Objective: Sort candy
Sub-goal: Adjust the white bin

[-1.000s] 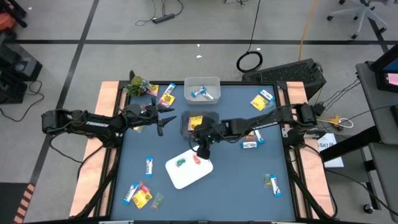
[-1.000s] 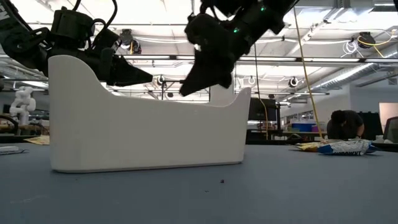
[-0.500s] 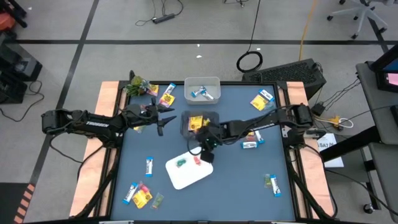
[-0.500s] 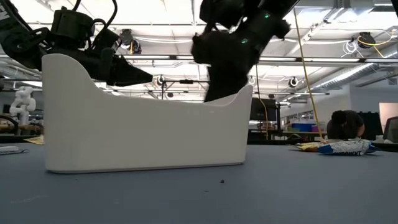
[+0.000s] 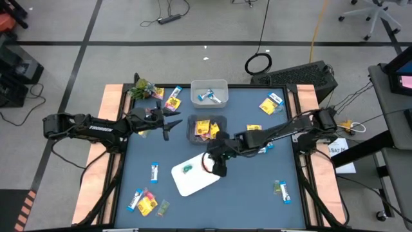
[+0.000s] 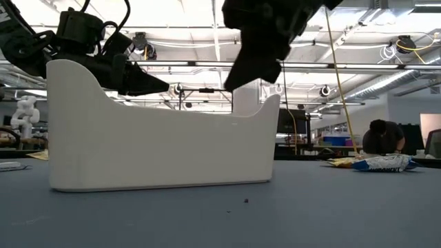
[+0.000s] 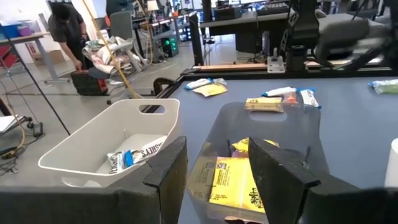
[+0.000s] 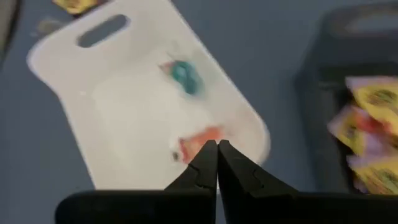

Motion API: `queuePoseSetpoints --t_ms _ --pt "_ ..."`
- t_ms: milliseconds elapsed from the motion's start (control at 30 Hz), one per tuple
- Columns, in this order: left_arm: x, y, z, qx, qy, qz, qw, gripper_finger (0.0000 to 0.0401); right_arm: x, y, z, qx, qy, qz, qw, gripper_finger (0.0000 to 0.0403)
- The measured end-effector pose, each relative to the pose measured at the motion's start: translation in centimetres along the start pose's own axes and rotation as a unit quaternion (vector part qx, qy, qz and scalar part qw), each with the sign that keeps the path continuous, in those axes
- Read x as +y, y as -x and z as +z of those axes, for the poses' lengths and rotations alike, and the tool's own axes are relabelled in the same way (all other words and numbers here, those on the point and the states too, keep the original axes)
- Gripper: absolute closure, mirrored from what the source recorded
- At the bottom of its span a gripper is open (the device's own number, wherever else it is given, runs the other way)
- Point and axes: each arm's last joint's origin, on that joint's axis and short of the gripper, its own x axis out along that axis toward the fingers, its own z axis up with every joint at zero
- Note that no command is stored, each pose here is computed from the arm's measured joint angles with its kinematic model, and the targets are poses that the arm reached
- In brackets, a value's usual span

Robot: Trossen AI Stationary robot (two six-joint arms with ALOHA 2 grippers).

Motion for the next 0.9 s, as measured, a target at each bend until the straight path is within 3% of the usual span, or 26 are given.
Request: queuePoseSetpoints --t_ms 200,433,900 --pt "0.0 0.0 0.0 0.0 0.0 0.002 1.0 0.0224 -1.8 -1.9 -0.2 0.018 -0.006 -0.016 1.0 0.0402" --pt "0.0 0.0 0.0 0.0 -0.001 0.002 1.0 0.0224 -2.4 -1.5 -0.7 0.05 -0.021 -0.029 0.998 0.0402" --pt "0.0 0.0 -0.1 0.004 0.0 0.004 1.0 0.0224 0.1 -0.2 -2.7 0.123 -0.069 -0.038 0.989 0.0402"
